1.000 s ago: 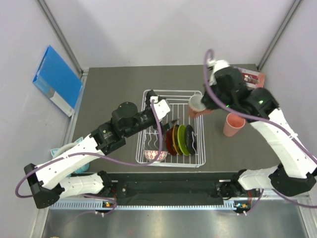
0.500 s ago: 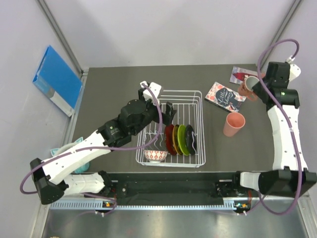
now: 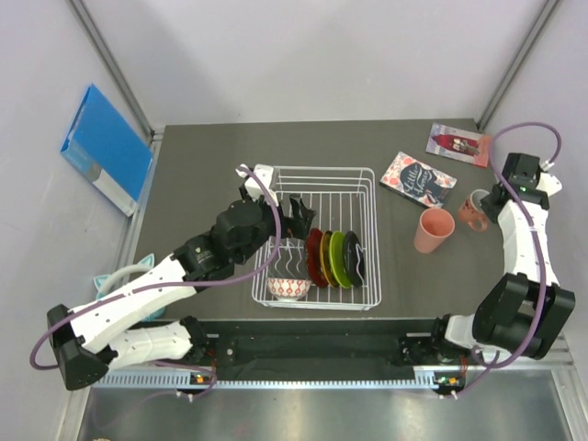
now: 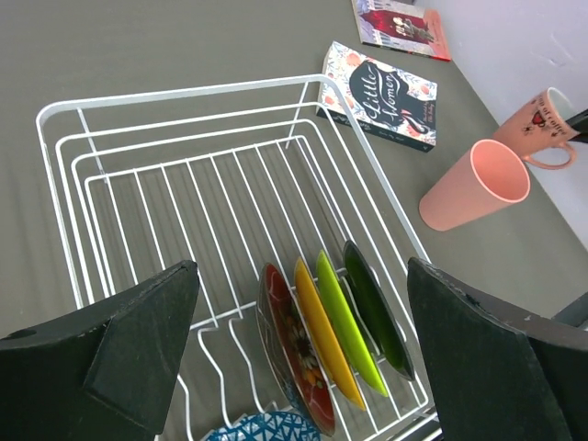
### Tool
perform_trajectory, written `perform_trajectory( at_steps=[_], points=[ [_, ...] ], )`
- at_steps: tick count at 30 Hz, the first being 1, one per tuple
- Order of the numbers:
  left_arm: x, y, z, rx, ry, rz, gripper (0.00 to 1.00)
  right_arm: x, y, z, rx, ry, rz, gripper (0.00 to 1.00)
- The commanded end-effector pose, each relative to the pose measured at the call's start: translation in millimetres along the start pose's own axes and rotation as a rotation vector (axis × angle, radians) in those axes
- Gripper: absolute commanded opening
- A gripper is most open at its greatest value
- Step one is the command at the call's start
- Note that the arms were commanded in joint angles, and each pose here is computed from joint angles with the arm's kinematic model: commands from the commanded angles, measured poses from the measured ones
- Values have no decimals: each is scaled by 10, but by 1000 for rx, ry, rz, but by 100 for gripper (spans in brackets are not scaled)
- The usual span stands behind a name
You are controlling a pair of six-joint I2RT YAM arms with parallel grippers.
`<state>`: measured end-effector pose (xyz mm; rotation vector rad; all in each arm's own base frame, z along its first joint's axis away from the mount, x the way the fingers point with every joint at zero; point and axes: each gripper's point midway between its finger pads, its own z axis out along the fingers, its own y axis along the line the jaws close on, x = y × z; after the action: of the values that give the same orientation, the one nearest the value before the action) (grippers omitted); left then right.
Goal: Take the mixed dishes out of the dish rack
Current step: Place the cup at the center of the board.
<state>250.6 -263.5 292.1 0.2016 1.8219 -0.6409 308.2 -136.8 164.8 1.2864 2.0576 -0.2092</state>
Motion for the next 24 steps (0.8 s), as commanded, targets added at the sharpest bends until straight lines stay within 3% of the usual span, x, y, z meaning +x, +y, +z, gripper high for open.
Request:
perform_trajectory(
  at_steps=[1,9,24],
  points=[
    [-53,-55,24,9,-18,-67,99,-118,139,138,-51,-40,44,0],
    [229,-147,153,46,79,-62,99,317,-162,502,71,72,-91,0],
    [409,-156,168,66,119,-75,99,470,-180,613,43,71,-110,0]
  ],
)
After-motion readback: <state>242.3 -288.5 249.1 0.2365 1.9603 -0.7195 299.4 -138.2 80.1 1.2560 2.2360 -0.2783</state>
